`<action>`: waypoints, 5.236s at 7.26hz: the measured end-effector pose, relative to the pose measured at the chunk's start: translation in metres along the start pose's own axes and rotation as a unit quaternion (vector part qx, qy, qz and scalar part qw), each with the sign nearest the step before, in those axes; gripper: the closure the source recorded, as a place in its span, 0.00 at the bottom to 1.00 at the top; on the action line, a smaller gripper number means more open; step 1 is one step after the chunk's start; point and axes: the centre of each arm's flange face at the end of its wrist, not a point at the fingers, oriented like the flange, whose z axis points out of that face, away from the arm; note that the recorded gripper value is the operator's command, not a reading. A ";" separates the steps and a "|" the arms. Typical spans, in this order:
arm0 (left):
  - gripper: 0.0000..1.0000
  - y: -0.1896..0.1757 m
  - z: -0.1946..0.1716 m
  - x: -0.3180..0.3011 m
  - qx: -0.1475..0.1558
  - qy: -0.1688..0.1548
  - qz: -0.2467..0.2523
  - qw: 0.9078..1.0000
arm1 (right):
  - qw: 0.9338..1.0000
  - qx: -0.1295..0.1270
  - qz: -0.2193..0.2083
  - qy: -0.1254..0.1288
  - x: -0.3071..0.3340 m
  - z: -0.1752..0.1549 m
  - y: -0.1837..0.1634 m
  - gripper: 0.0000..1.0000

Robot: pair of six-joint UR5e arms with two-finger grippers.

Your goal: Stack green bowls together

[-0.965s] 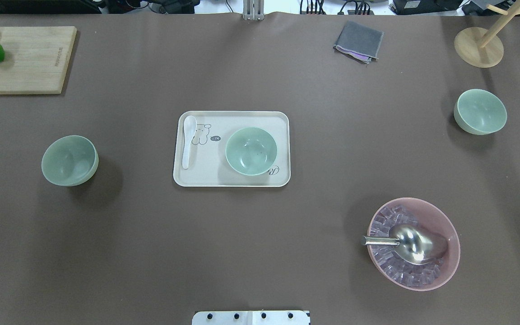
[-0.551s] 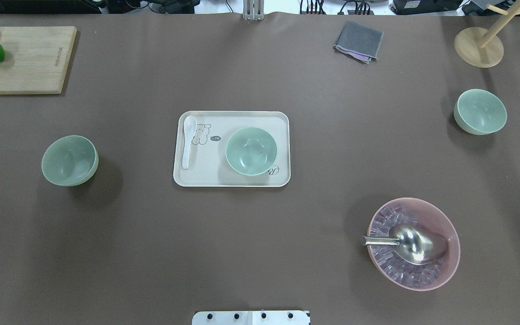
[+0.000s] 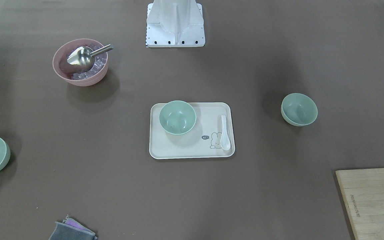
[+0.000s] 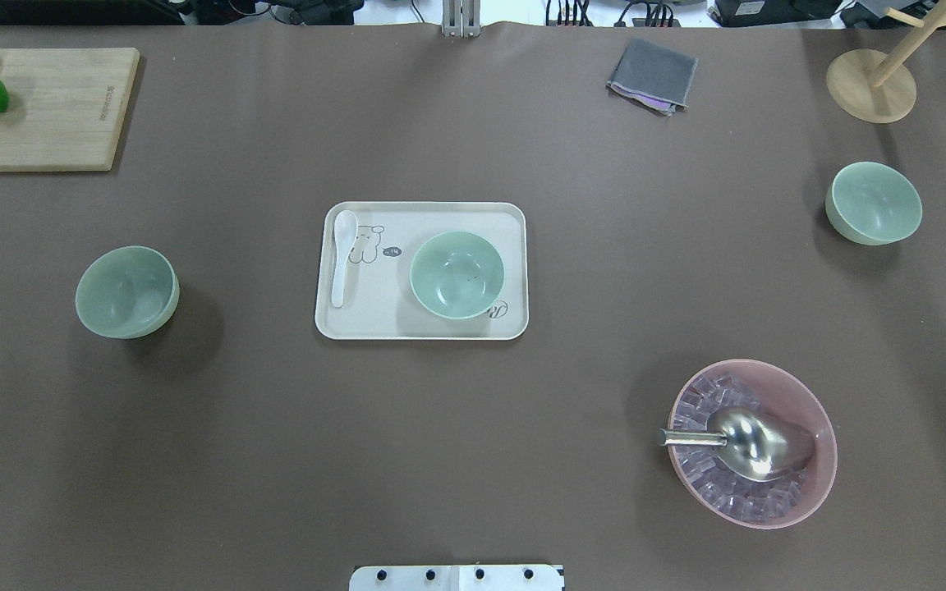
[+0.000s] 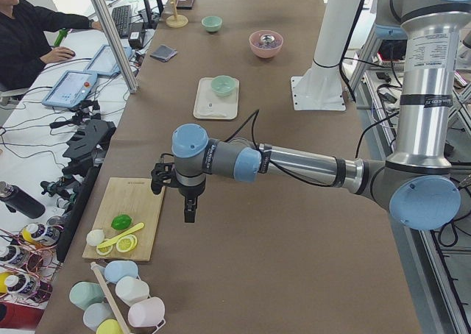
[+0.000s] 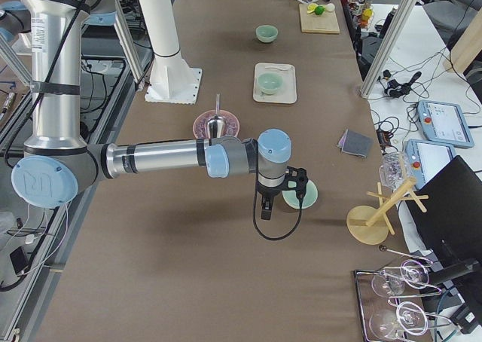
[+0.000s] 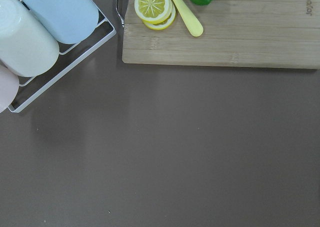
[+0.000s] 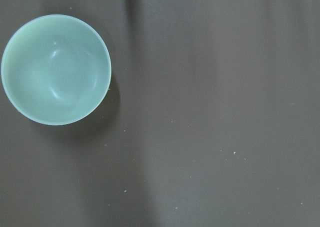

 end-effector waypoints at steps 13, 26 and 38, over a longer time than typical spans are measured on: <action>0.03 0.012 0.064 0.218 -0.024 0.050 -0.017 0.998 | 1.000 0.003 -0.003 -0.012 -0.009 -0.004 -0.004 0.00; 0.51 0.052 0.162 0.264 -0.050 0.031 0.008 0.998 | 1.000 -0.002 0.003 -0.012 -0.014 0.000 -0.005 0.00; 0.73 0.053 0.164 0.264 -0.051 0.030 0.012 0.998 | 1.000 -0.005 0.006 -0.010 -0.011 0.004 -0.007 0.00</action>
